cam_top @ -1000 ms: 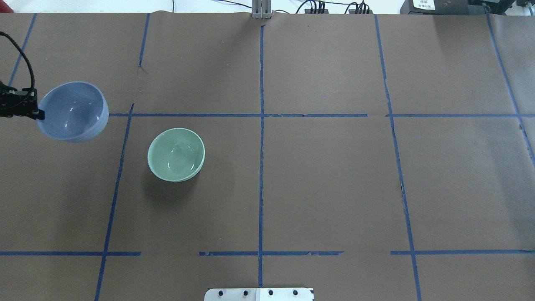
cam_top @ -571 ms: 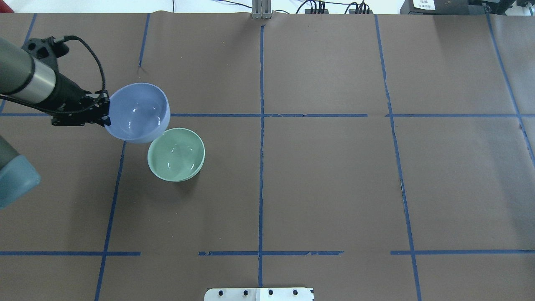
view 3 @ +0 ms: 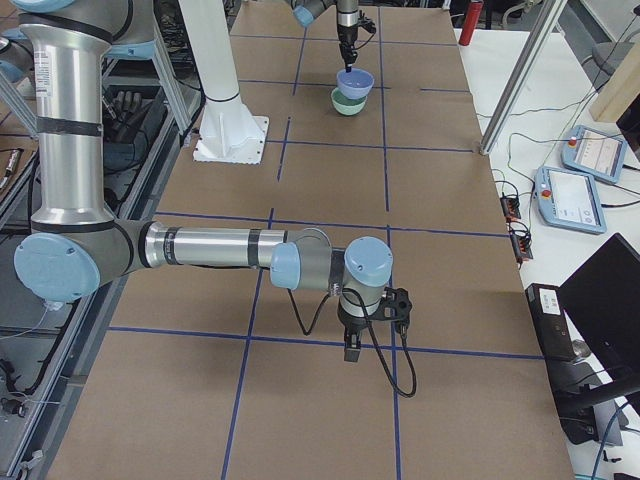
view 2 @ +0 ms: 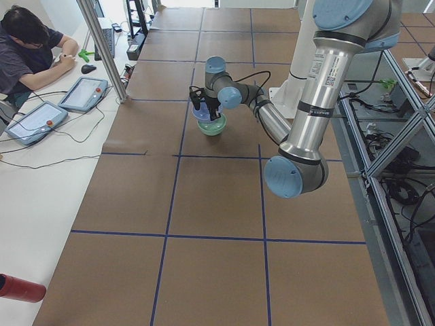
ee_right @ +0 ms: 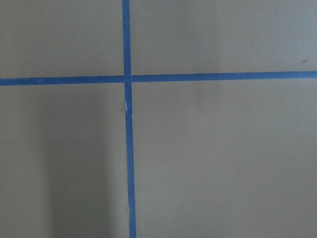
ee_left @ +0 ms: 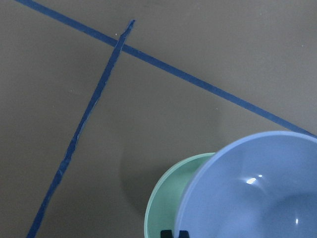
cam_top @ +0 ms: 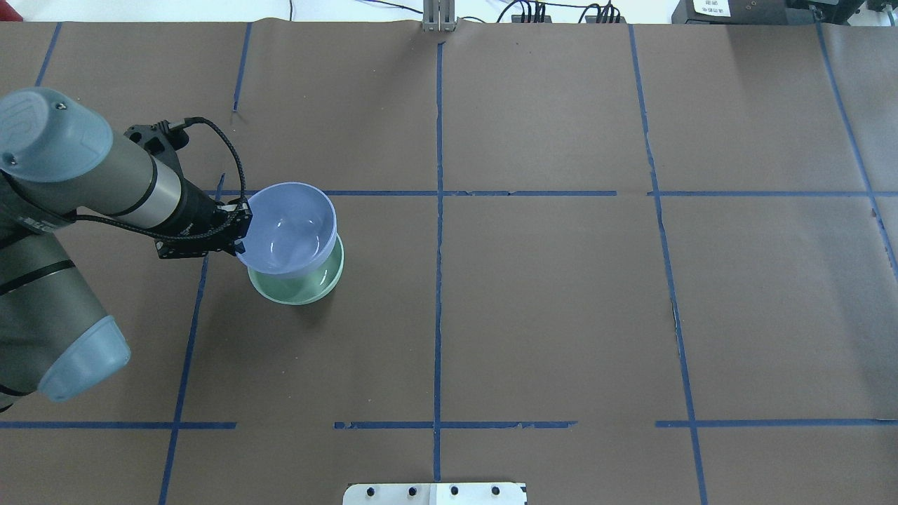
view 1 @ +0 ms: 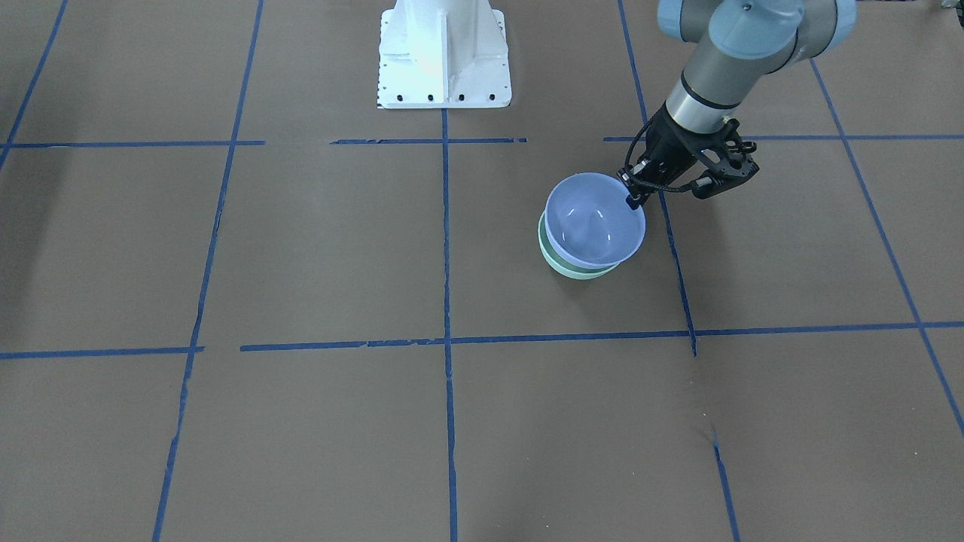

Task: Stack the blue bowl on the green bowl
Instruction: 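Carry the blue bowl over the pale green bowl and lower it in, then open the left gripper and draw it back from the stacked bowls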

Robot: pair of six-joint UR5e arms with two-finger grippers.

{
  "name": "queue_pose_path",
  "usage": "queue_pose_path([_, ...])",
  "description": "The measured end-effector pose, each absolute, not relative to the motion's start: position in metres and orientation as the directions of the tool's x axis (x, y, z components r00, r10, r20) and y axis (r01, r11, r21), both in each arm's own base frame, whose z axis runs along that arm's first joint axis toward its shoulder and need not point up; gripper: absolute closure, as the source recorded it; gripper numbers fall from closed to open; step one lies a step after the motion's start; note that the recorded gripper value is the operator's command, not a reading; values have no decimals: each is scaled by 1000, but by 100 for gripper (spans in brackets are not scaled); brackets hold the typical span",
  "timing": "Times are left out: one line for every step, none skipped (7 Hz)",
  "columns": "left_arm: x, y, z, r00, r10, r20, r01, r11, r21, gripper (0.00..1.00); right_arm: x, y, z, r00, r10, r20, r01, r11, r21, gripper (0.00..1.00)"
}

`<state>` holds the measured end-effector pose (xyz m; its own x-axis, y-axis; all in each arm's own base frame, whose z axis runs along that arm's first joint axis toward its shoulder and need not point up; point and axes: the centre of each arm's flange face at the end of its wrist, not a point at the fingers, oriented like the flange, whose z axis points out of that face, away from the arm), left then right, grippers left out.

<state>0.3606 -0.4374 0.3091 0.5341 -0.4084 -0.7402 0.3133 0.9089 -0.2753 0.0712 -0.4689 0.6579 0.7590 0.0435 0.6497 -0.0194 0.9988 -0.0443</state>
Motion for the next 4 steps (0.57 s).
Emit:
queue_pose_path([372, -439, 319, 537, -406, -739, 315, 909, -271, 100, 71, -469, 658, 759, 44, 650, -20, 999, -44, 0])
queue_pose_path([378, -441, 327, 534, -401, -745, 313, 912, -266, 100, 71, -469, 658, 759, 44, 650, -20, 999, -44, 0])
queue_pose_path([383, -441, 330, 531, -393, -751, 308, 915, -261, 100, 71, -469, 658, 759, 44, 650, -20, 999, -44, 0])
queue_pose_path([386, -440, 333, 532, -389, -752, 303, 917, -260, 100, 71, -469, 658, 759, 44, 650, -20, 999, -44, 0])
